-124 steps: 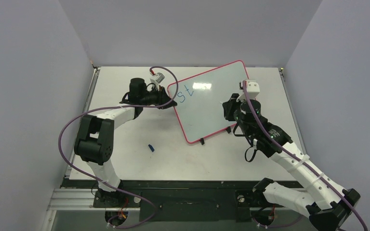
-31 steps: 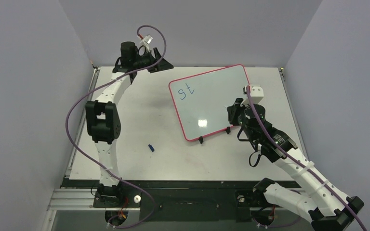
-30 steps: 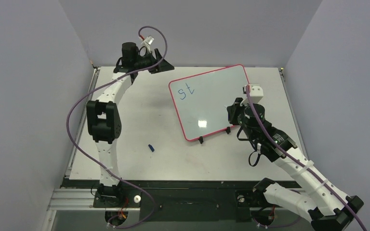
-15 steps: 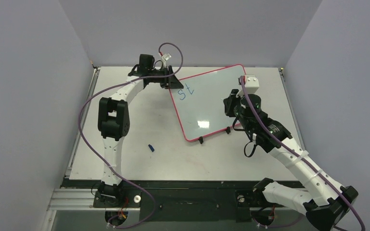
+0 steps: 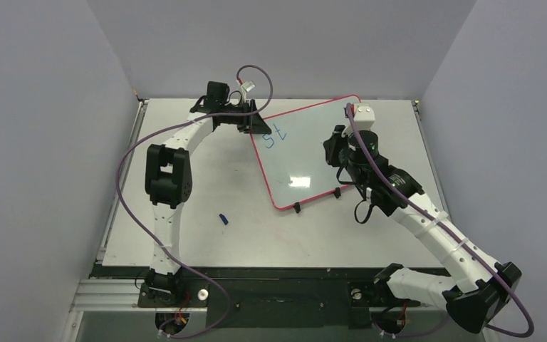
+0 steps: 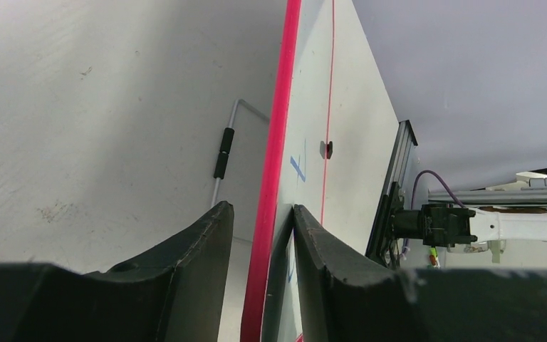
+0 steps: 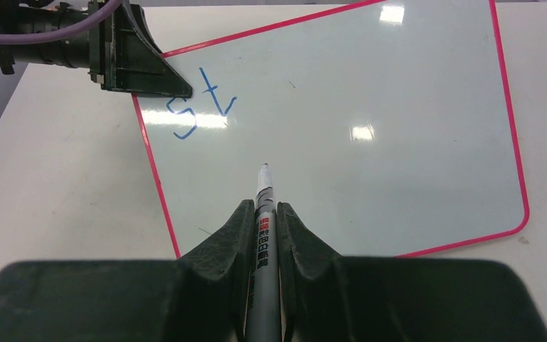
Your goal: Write a sentence on the whiteboard
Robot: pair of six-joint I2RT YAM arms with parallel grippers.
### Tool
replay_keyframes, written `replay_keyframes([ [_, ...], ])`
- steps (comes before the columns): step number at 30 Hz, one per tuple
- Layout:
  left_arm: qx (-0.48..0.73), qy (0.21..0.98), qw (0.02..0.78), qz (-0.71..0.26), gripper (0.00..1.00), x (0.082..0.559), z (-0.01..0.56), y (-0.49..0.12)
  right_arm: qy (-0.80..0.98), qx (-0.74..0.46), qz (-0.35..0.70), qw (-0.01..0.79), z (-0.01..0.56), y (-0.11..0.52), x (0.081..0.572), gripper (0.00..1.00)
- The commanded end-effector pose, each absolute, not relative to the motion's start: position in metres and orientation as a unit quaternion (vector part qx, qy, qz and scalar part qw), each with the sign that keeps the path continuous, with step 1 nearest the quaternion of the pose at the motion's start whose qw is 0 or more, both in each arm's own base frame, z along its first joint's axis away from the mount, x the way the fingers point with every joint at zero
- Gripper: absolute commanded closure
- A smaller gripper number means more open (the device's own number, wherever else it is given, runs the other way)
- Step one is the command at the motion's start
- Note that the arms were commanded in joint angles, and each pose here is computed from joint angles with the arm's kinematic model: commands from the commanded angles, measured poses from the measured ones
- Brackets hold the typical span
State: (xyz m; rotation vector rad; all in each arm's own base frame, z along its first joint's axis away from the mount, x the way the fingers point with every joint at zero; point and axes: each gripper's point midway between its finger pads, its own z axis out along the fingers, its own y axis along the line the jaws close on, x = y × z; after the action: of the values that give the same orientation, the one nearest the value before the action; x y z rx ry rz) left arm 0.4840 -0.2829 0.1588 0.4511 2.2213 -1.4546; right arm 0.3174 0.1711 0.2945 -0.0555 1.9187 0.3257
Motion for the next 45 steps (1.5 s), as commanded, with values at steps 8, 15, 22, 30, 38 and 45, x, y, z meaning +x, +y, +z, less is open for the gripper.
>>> replay_keyframes([
  [8, 0.165, 0.741, 0.296, -0.580, 0.65, 0.499, 0.218, -0.273, 0.798, -0.022, 0.175, 0.576, 0.321, 0.201, 0.349, 1.00],
  [15, 0.150, 0.734, 0.304, -0.589, 0.71, 0.502, 0.219, -0.264, 0.807, -0.028, 0.181, 0.561, 0.313, 0.218, 0.365, 1.00],
  [22, 0.142, 0.698, 0.316, -0.626, 0.71, 0.498, 0.239, -0.262, 0.815, -0.033, 0.178, 0.550, 0.303, 0.229, 0.379, 1.00],
  [30, 0.152, 0.671, 0.314, -0.655, 0.88, 0.486, 0.245, -0.262, 0.827, -0.039, 0.170, 0.535, 0.288, 0.239, 0.405, 1.00],
  [38, 0.160, 0.663, 0.310, -0.662, 1.00, 0.476, 0.235, -0.255, 0.836, -0.046, 0.172, 0.520, 0.276, 0.251, 0.433, 1.00],
  [45, 0.171, 0.658, 0.312, -0.663, 1.00, 0.471, 0.235, -0.251, 0.842, -0.057, 0.178, 0.505, 0.262, 0.263, 0.443, 1.00],
])
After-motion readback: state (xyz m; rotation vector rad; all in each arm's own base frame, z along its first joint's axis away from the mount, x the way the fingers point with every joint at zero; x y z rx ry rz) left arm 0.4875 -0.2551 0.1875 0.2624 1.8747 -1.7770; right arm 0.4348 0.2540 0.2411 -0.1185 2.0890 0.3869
